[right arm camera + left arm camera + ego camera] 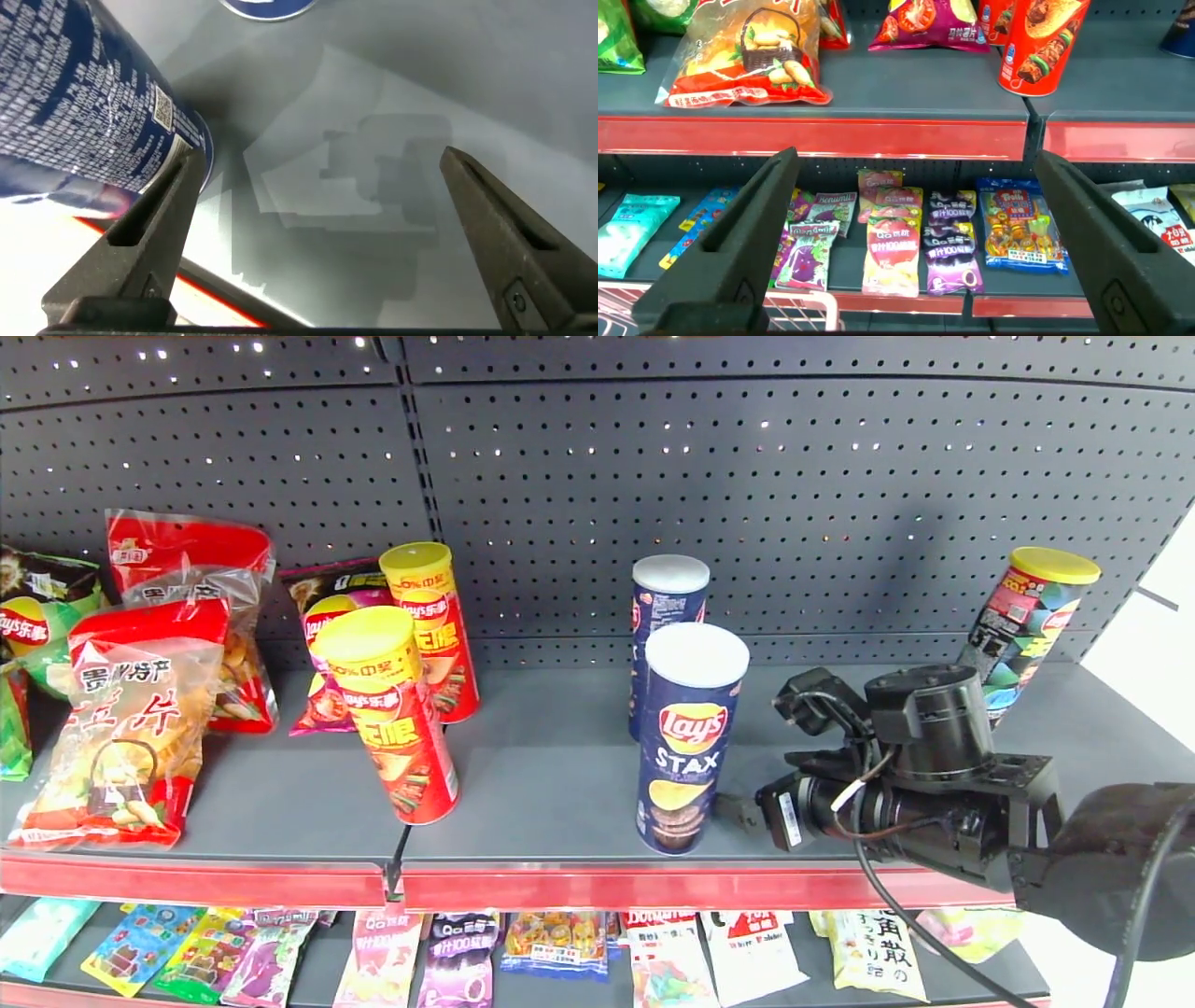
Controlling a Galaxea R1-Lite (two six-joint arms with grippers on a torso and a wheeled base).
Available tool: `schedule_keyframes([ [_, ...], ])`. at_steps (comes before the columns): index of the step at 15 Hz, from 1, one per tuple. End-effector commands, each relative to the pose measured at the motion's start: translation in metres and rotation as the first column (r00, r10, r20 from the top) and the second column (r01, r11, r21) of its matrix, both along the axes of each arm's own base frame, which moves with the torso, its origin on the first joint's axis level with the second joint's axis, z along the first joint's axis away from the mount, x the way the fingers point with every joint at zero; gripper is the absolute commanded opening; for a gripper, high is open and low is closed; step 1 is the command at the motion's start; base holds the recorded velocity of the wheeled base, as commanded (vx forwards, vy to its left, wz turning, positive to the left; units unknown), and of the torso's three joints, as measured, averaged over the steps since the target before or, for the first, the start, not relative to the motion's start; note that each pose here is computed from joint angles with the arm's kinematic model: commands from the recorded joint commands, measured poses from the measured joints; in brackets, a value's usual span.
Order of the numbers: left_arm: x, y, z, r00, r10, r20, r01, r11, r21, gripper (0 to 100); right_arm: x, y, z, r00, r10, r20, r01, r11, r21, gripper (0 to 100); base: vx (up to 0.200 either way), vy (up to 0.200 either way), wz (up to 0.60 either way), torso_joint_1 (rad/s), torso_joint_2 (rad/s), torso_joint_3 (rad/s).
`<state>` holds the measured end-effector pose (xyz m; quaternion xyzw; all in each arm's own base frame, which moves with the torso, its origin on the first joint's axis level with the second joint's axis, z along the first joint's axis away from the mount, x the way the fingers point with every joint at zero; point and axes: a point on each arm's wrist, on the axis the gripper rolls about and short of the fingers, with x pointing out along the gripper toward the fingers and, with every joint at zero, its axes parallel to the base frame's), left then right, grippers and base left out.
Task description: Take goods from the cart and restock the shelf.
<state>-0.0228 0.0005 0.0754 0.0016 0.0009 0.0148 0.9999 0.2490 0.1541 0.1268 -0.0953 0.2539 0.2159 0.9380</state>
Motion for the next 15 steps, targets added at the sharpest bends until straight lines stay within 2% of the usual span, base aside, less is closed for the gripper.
schedule_keyframes([
  [1,0.0,0.0,0.0,1.0,0.001,0.0,-0.001,1.0,0.0,100,-0.0006,0.0013,-0.0001,1.0,0.005,0.0,-0.005,1.0,0.0,100,0.0,0.0,0.0,0.0,0.0,0.0],
  [15,0.0,0.0,0.0,1.0,0.001,0.0,-0.001,1.0,0.0,100,0.0054,0.0079,0.0012,1.0,0.013,0.009,-0.013,1.0,0.006,100,0.0,0.0,0.0,0.0,0.0,0.0],
])
